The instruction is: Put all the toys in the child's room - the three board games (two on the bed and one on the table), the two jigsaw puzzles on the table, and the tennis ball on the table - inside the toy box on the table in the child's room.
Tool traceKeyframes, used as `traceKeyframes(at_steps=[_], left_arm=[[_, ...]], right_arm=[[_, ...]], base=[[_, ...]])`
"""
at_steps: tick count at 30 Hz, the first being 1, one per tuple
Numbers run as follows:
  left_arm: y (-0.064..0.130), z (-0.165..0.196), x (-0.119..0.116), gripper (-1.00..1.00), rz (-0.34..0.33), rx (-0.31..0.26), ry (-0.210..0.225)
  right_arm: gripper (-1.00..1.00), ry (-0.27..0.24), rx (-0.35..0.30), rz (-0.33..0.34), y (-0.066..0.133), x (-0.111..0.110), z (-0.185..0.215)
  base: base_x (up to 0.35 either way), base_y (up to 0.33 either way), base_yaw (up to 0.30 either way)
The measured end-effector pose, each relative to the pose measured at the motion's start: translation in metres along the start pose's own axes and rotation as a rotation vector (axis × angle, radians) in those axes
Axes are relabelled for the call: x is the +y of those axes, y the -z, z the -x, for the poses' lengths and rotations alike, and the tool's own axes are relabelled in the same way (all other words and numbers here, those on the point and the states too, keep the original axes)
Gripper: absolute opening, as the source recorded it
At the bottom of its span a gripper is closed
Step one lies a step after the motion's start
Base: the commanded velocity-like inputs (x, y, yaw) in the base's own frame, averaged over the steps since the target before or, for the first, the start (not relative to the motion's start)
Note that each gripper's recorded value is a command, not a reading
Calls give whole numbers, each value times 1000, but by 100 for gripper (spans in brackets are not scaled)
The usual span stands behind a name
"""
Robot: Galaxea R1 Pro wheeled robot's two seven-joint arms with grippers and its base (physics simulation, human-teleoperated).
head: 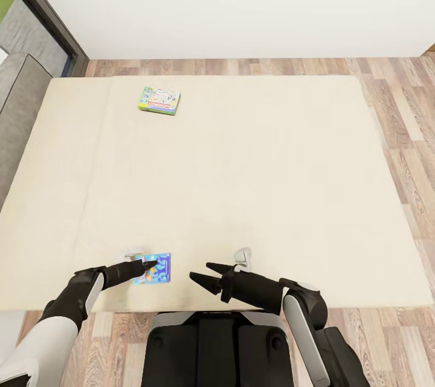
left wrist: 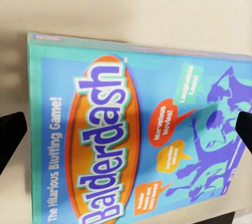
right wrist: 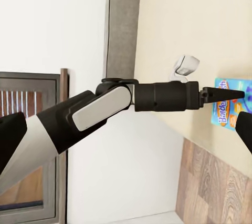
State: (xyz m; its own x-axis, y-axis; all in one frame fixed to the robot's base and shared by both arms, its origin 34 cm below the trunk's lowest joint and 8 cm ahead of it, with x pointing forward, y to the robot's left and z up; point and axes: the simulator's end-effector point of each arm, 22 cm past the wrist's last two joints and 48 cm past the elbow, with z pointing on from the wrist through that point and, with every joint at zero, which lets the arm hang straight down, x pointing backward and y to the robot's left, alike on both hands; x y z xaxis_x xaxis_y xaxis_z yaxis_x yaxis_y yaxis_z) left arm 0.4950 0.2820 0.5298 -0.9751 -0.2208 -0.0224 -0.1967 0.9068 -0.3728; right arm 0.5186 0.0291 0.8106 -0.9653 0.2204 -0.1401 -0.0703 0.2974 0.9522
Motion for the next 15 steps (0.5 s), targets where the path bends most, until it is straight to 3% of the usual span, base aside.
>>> traceKeyframes(at_steps=[15], left_arm=[[0,-1,-1,100,-1,2,3]], right_arm=[[100,0,-2,0,1,0,1]], base=[[0,-269,0]])
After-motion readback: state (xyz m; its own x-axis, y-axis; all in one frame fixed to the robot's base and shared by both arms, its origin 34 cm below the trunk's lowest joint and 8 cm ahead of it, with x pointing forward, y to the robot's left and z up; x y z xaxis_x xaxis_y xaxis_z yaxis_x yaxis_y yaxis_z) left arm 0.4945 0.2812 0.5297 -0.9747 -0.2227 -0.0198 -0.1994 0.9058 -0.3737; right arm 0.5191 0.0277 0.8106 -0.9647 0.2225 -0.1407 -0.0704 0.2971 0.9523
